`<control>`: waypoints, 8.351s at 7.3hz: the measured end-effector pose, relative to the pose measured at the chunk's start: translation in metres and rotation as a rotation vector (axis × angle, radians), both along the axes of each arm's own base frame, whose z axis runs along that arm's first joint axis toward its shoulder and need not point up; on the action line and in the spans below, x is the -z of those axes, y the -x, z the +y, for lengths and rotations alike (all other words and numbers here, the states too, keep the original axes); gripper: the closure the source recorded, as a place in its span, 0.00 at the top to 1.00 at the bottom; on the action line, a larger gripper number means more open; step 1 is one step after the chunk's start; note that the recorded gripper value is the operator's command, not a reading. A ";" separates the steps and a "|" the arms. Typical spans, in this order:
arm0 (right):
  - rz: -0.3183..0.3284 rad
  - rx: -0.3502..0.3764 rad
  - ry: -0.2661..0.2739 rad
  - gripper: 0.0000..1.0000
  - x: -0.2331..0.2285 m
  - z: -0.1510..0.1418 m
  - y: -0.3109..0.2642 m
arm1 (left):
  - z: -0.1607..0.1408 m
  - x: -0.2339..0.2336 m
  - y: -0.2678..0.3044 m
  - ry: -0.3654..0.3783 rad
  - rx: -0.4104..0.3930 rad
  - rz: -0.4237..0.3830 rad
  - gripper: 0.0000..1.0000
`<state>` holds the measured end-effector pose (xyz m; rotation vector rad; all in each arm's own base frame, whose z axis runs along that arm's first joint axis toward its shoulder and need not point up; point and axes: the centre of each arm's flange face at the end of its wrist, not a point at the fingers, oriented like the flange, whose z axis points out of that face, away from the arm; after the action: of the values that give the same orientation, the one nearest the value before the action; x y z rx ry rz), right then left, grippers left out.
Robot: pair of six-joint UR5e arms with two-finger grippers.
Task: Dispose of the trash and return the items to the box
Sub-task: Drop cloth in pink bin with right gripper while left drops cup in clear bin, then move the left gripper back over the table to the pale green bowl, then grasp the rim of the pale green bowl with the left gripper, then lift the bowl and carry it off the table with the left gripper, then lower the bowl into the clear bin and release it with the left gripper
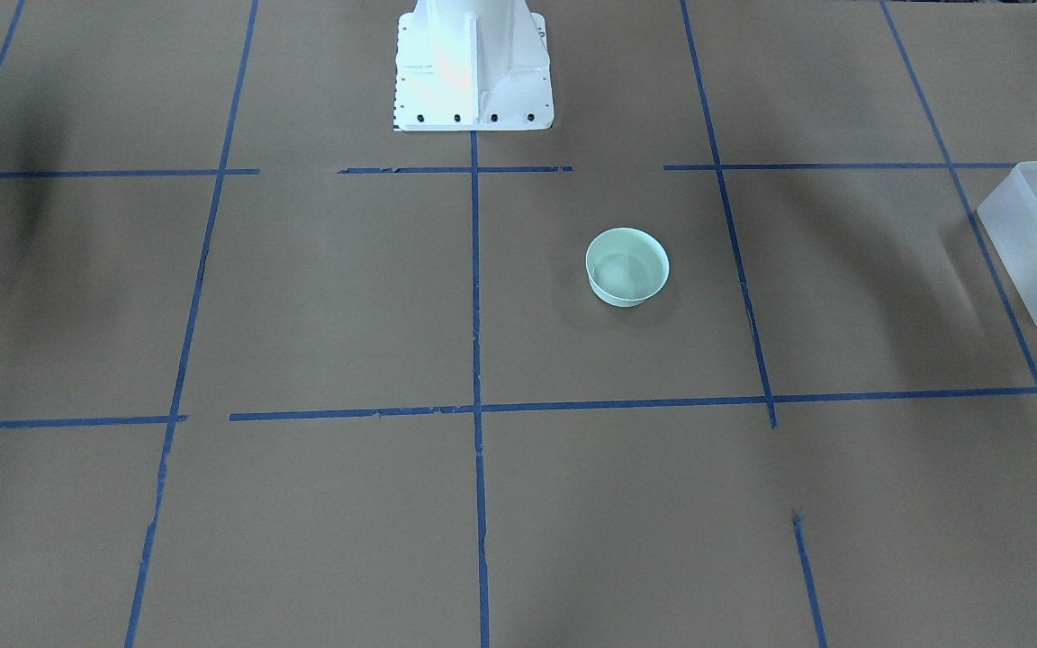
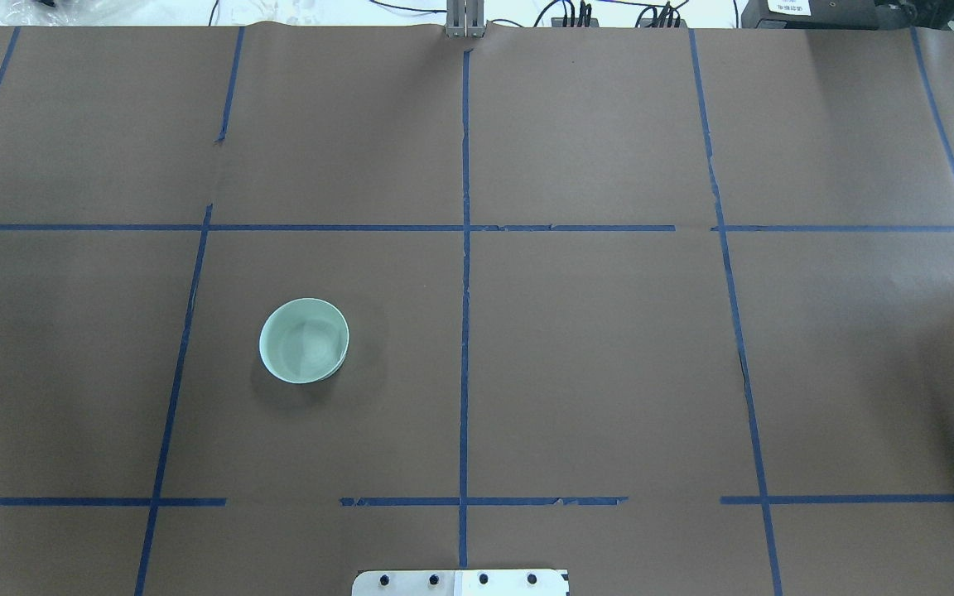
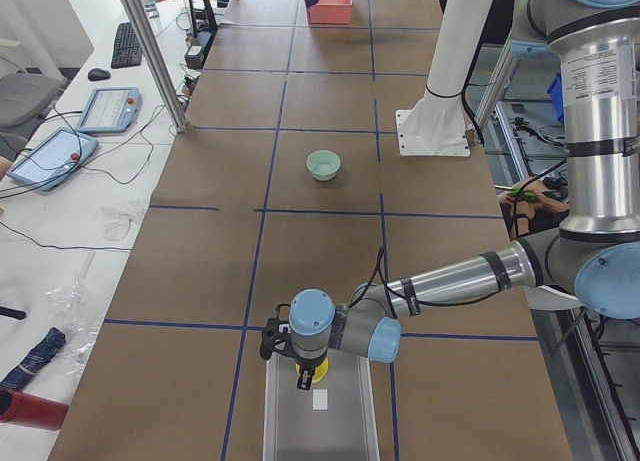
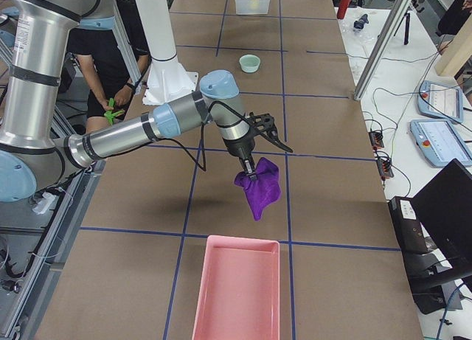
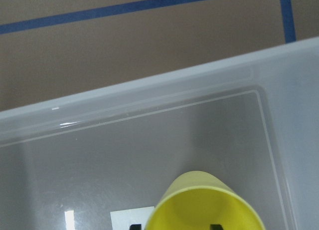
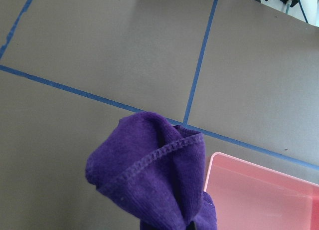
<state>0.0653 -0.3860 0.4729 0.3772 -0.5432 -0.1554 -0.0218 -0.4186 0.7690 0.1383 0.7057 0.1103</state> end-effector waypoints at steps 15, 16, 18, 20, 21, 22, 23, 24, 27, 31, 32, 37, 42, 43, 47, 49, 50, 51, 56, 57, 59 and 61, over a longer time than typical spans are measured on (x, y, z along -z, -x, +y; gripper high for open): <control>0.059 0.074 0.046 1.00 -0.239 0.018 -0.106 | -0.011 0.361 -0.245 -0.014 0.227 0.370 1.00; 0.045 0.072 0.049 1.00 -0.237 0.020 -0.102 | -0.003 0.373 -0.275 0.011 0.233 0.384 1.00; -0.082 0.017 0.077 1.00 -0.223 0.015 -0.086 | 0.019 0.387 -0.328 0.058 0.240 0.397 0.99; -0.212 -0.040 0.151 1.00 -0.196 0.000 -0.051 | 0.037 0.388 -0.359 0.091 0.240 0.391 0.99; -0.244 -0.055 0.189 1.00 -0.179 -0.009 -0.028 | 0.044 0.388 -0.375 0.105 0.242 0.381 0.99; -0.267 -0.067 0.226 1.00 -0.162 -0.017 -0.005 | 0.045 0.393 -0.397 0.123 0.248 0.364 0.98; -0.280 -0.070 0.248 1.00 -0.148 -0.024 0.014 | 0.039 0.400 -0.423 0.134 0.261 0.333 0.96; -0.287 -0.065 0.261 1.00 -0.139 -0.031 0.028 | 0.034 0.404 -0.445 0.135 0.273 0.301 0.90; -0.290 -0.034 0.292 1.00 -0.124 -0.042 0.062 | 0.033 0.395 -0.469 0.138 0.282 0.253 0.35; -0.274 -0.010 0.299 1.00 -0.109 -0.051 0.076 | 0.036 0.393 -0.474 0.146 0.280 0.248 0.00; -0.272 -0.002 0.291 1.00 -0.107 -0.053 0.078 | 0.036 0.397 -0.472 0.146 0.278 0.254 0.00; -0.256 0.061 0.259 1.00 -0.113 -0.056 0.080 | -0.013 0.438 -0.371 0.137 0.310 0.285 0.00; -0.225 0.070 0.285 1.00 -0.120 -0.060 0.001 | -0.052 0.394 -0.281 0.029 0.248 0.214 0.00; -0.225 0.068 0.288 1.00 -0.123 -0.059 -0.006 | -0.062 0.380 -0.257 0.010 0.230 0.198 0.00; -0.230 0.058 0.317 1.00 -0.137 -0.051 -0.011 | -0.093 0.287 -0.122 -0.092 0.195 0.056 0.00; -0.232 0.052 0.319 1.00 -0.137 -0.051 -0.011 | -0.095 0.213 -0.034 -0.117 0.175 -0.052 0.00; -0.232 0.052 0.317 1.00 -0.135 -0.051 -0.011 | -0.093 0.176 0.002 -0.104 0.169 -0.093 0.00; -0.231 0.051 0.315 1.00 -0.134 -0.051 -0.011 | -0.087 0.136 0.034 -0.082 0.153 -0.130 0.00; -0.227 0.053 0.301 1.00 -0.129 -0.055 -0.011 | -0.014 0.005 0.116 -0.008 0.043 -0.202 0.00; -0.227 0.053 0.299 1.00 -0.128 -0.055 -0.011 | -0.002 -0.004 0.121 -0.005 0.029 -0.220 0.00; -0.227 0.053 0.297 1.00 -0.127 -0.056 -0.011 | 0.015 -0.016 0.128 0.007 0.021 -0.240 1.00; -0.226 0.053 0.294 1.00 -0.125 -0.057 -0.011 | 0.017 -0.016 0.129 0.012 0.029 -0.241 1.00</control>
<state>0.0767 -0.4428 0.5984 0.0931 -0.7885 -0.0822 -0.1512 -0.4014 0.7849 0.1213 0.4637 0.0932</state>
